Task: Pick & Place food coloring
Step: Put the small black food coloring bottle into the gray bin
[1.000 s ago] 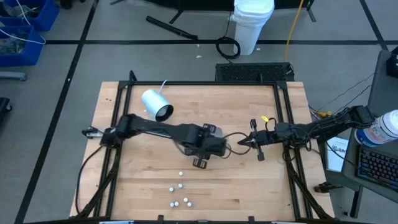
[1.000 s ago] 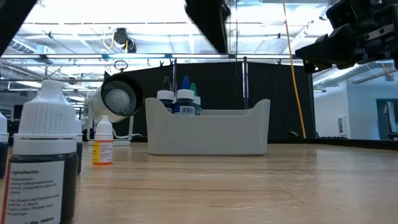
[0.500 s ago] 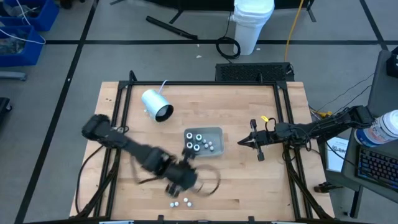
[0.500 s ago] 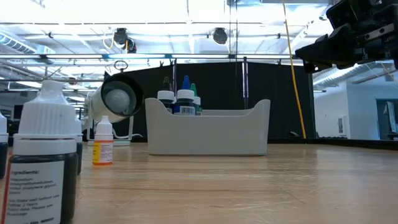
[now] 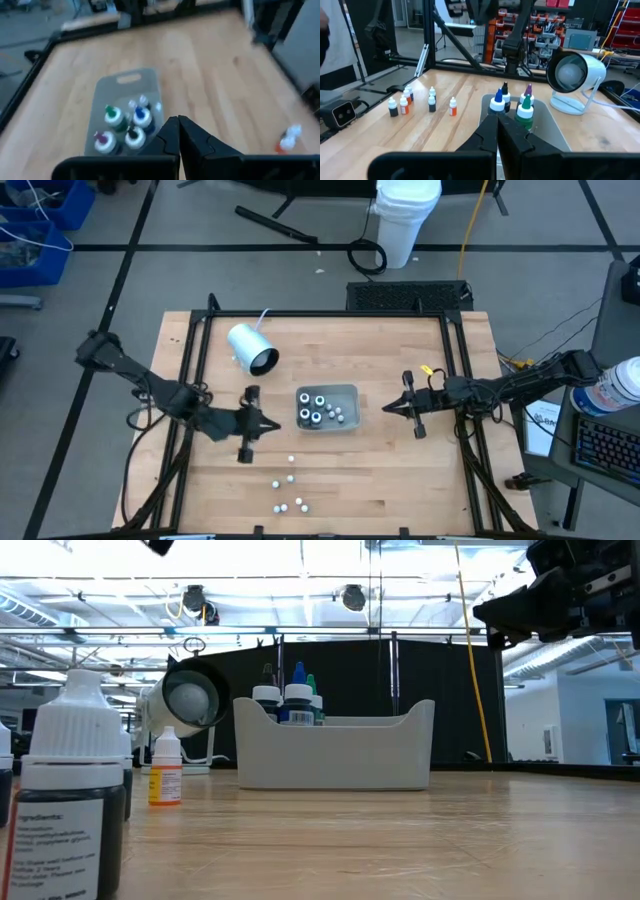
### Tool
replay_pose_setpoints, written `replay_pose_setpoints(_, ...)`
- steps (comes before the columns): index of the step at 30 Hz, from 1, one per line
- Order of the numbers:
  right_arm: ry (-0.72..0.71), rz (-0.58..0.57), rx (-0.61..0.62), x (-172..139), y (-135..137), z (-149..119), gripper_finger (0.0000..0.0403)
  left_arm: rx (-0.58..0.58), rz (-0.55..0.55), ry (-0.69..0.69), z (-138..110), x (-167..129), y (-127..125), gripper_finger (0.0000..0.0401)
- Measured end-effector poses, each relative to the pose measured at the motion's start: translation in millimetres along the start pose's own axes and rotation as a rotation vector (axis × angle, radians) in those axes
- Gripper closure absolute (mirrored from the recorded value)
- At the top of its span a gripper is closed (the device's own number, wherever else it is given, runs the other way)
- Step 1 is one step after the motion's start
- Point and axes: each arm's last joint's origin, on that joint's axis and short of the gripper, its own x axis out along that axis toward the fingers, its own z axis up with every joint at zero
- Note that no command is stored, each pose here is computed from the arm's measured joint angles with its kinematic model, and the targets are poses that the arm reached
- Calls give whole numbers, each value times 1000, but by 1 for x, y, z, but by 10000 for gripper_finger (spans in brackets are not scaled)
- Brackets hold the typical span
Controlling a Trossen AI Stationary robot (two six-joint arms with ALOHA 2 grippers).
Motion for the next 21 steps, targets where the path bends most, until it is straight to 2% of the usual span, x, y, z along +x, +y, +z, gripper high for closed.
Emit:
replay_pose_setpoints(3, -4, 0, 0, 0, 0, 0, 403, -42, 17, -74, -20, 5, 9, 396)
replay_pose_setpoints(6, -2, -1, 0, 0, 0, 0, 403, -80, 184, -57, -47, 8, 26, 392)
replay_pose_setpoints(8, -2, -1, 0, 0, 0, 0, 403, -132, 230, -59, -63, 12, 34, 394)
replay_pose_setpoints(11, -1, -1, -5, 0, 0, 0, 403, -171, 198, -127, -81, 17, 39, 397)
replay_pose_setpoints(13, -2, -2, -10, 0, 0, 0, 403, -120, 157, -186, -89, 20, 38, 394)
replay_pose_setpoints(16, -1, -2, -10, 0, 0, 0, 403, -52, 122, -196, -107, 21, 38, 394)
replay_pose_setpoints(18, -1, -2, -5, 0, 0, 0, 403, -67, 112, -256, -110, 18, 40, 397)
replay_pose_setpoints(21, -2, -2, -4, 0, 0, 0, 403, -3, 99, -300, -113, 11, 40, 395)
